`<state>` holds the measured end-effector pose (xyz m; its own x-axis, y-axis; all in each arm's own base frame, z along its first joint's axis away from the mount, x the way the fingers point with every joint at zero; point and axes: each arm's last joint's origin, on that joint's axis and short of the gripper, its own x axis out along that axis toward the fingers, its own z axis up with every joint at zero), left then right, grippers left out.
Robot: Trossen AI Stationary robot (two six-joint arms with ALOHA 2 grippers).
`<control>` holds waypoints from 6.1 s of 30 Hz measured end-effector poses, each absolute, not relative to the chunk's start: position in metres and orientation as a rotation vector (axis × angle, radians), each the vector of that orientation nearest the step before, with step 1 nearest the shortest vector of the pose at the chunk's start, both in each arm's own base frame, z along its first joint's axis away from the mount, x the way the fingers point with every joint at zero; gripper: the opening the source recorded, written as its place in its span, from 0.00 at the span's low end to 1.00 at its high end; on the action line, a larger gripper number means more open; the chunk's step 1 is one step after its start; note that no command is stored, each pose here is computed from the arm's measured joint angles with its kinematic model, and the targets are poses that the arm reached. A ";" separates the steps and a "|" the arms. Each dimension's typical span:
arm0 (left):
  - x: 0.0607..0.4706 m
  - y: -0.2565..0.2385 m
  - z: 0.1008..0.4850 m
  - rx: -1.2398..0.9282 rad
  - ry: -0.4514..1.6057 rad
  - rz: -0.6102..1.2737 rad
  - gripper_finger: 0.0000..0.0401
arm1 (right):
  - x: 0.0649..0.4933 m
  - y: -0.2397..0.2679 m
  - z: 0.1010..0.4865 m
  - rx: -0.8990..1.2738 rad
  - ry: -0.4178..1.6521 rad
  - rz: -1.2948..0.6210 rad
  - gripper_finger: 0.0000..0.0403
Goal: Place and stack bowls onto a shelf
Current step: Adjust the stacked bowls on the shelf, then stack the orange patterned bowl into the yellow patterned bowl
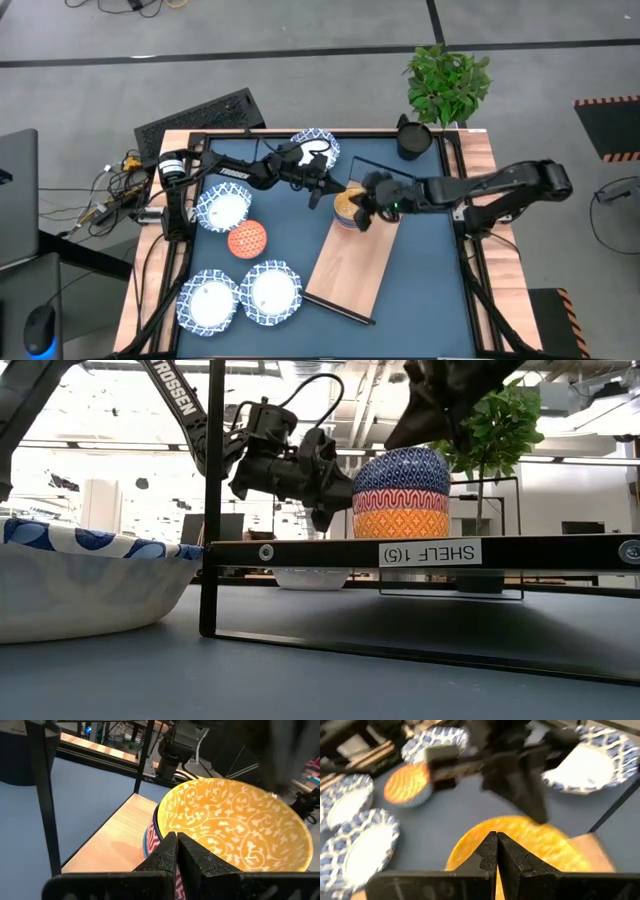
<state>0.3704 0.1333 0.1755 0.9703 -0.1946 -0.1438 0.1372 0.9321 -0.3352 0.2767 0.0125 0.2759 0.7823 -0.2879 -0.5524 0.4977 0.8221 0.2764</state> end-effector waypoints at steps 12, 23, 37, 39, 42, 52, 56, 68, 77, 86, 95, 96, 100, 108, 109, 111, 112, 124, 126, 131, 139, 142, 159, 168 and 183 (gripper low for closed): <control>0.370 0.133 0.175 -0.336 0.184 -0.160 0.00 | 0.273 0.052 0.266 0.367 0.501 -0.530 0.08; 0.371 0.132 0.176 -0.335 0.179 -0.166 0.00 | 0.280 0.063 0.240 0.330 0.571 -0.612 0.08; 0.370 0.136 0.173 -0.334 0.196 -0.114 0.00 | 0.273 0.072 0.249 0.319 0.533 -0.593 0.08; 0.368 0.141 0.175 -0.344 0.179 -0.100 0.00 | 0.272 0.077 0.249 0.309 0.520 -0.597 0.08; 0.366 0.147 0.173 -0.361 0.172 -0.061 0.00 | 0.269 0.082 0.248 0.306 0.521 -0.602 0.08; 0.366 0.147 0.175 -0.355 0.159 -0.068 0.00 | 0.267 0.082 0.246 0.313 0.522 -0.621 0.08; 0.369 0.140 0.174 -0.343 0.167 -0.092 0.00 | 0.268 0.081 0.246 0.317 0.520 -0.628 0.08; 0.371 0.133 0.172 -0.329 0.197 -0.096 0.00 | 0.270 0.081 0.239 0.293 0.547 -0.640 0.08; 0.373 0.128 0.172 -0.313 0.201 -0.103 0.00 | 0.275 0.082 0.233 0.281 0.553 -0.648 0.08; 0.374 0.125 0.169 -0.306 0.219 -0.108 0.00 | 0.277 0.082 0.247 0.269 0.513 -0.644 0.08; 0.373 0.124 0.165 -0.295 0.257 -0.109 0.00 | 0.273 0.093 0.250 0.268 0.509 -0.633 0.08; 0.373 0.124 0.165 -0.295 0.258 -0.109 0.00 | 0.271 0.095 0.250 0.262 0.504 -0.640 0.08; 0.373 0.124 0.164 -0.293 0.267 -0.110 0.00 | 0.264 0.103 0.250 0.227 0.454 -0.699 0.08; 0.373 0.124 0.164 -0.299 0.268 -0.109 0.00 | 0.261 0.106 0.233 0.207 0.474 -0.768 0.08; 0.373 0.124 0.164 -0.299 0.268 -0.109 0.00 | 0.262 0.106 0.230 0.197 0.484 -0.771 0.08; 0.373 0.124 0.164 -0.300 0.269 -0.109 0.00 | 0.264 0.107 0.226 0.193 0.490 -0.776 0.08; 0.373 0.124 0.164 -0.300 0.269 -0.109 0.00 | 0.265 0.107 0.224 0.189 0.495 -0.779 0.08; 0.373 0.124 0.163 -0.304 0.273 -0.106 0.00 | 0.265 0.106 0.247 0.166 0.464 -0.754 0.07; 0.373 0.124 0.163 -0.319 0.274 -0.096 0.00 | 0.267 0.106 0.253 0.162 0.455 -0.746 0.07; 0.365 0.136 0.168 -0.380 0.309 -0.010 0.00 | 0.270 0.107 0.263 0.146 0.446 -0.731 0.08; 0.333 0.146 0.195 -0.396 0.471 0.094 0.00 | 0.267 0.107 0.268 0.141 0.448 -0.727 0.09; 0.307 0.135 0.219 -0.353 0.600 0.077 0.00 | 0.264 0.106 0.270 0.135 0.460 -0.721 0.09; 0.223 0.067 0.254 0.019 1.097 -0.006 0.34 | 0.257 0.100 0.271 0.114 0.532 -0.706 0.15; 0.236 0.068 0.223 0.044 1.260 -0.141 0.30 | 0.256 0.100 0.270 0.098 0.548 -0.710 0.20; 0.229 0.061 0.216 0.110 1.364 -0.283 0.30 | 0.255 0.100 0.269 0.107 0.572 -0.698 0.20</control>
<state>0.2295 0.0611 0.2164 0.1778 -0.1362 -0.9746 0.2631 0.9609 -0.0863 0.2552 0.0998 0.2688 0.6201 -0.5774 -0.5312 0.6343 0.7674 -0.0937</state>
